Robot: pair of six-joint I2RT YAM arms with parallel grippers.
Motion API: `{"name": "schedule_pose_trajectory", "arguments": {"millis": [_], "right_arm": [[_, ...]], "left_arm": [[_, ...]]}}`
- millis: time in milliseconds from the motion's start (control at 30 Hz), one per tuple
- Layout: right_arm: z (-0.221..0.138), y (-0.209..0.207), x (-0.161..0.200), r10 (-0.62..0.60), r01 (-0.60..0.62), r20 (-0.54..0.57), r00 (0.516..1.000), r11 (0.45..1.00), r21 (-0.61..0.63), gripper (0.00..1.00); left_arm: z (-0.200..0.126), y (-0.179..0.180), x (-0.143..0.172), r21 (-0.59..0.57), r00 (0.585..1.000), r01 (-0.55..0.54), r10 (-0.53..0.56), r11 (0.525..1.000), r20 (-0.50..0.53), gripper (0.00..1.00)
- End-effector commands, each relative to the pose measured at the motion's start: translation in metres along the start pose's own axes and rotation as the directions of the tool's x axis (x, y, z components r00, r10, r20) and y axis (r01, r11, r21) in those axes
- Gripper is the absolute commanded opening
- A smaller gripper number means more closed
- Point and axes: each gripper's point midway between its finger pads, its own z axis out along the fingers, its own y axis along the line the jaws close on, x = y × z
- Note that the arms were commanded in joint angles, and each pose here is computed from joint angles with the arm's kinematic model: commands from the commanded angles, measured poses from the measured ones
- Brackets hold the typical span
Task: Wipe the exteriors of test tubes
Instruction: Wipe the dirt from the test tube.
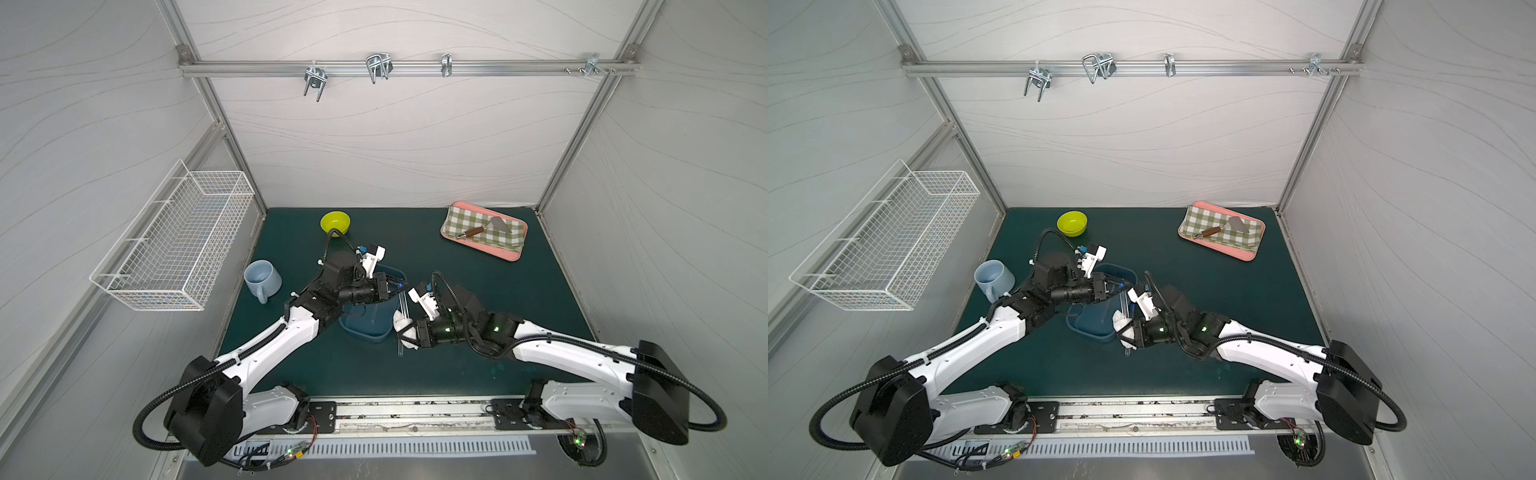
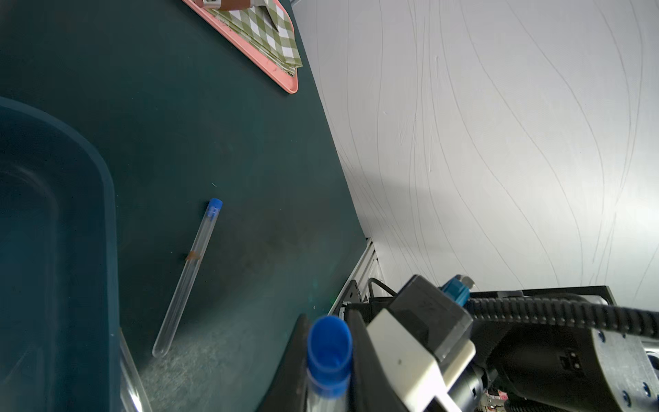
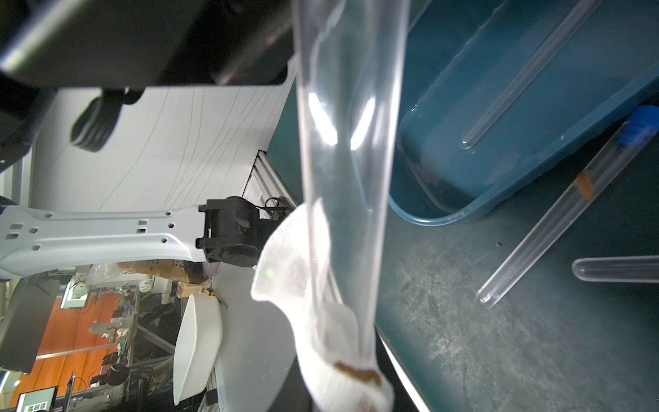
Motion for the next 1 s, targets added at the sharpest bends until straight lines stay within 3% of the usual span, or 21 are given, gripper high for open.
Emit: {"name": "schedule_pose_trajectory", "arguments": {"millis": [0, 167, 300, 467, 733, 967], "right_arm": [[-0.001, 0.016, -0.033, -0.042, 0.044, 0.051, 0.998, 0.998, -0.041, 0.21], [-0.002, 0.021, -0.081, -0.072, 0.079, 0.095, 0.993, 0.994, -0.074, 0.21], [0.001, 0.026, -0.098, -0.102, 0.110, 0.098, 0.990, 0.990, -0.083, 0.21], [0.008, 0.027, -0.079, -0.081, 0.087, 0.062, 0.995, 0.991, -0.103, 0.21], [0.017, 0.013, -0.014, -0.005, 0.004, -0.010, 1.000, 0.998, -0.062, 0.21], [0.014, 0.014, -0.021, -0.037, 0.037, -0.002, 0.999, 0.999, -0.032, 0.23]], "left_arm": [[-0.005, -0.009, -0.011, 0.018, 0.998, -0.041, 0.040, 0.999, 0.046, 0.04], [-0.006, -0.009, -0.009, 0.016, 0.998, -0.039, 0.038, 0.999, 0.044, 0.04], [-0.006, -0.010, -0.011, 0.019, 0.998, -0.041, 0.040, 0.999, 0.046, 0.04], [-0.007, -0.013, -0.013, 0.025, 0.998, -0.045, 0.044, 0.999, 0.052, 0.04], [-0.008, -0.011, -0.015, 0.026, 0.998, -0.041, 0.040, 0.999, 0.055, 0.04], [-0.009, -0.011, -0.015, 0.028, 0.998, -0.037, 0.035, 0.999, 0.057, 0.04]]}}
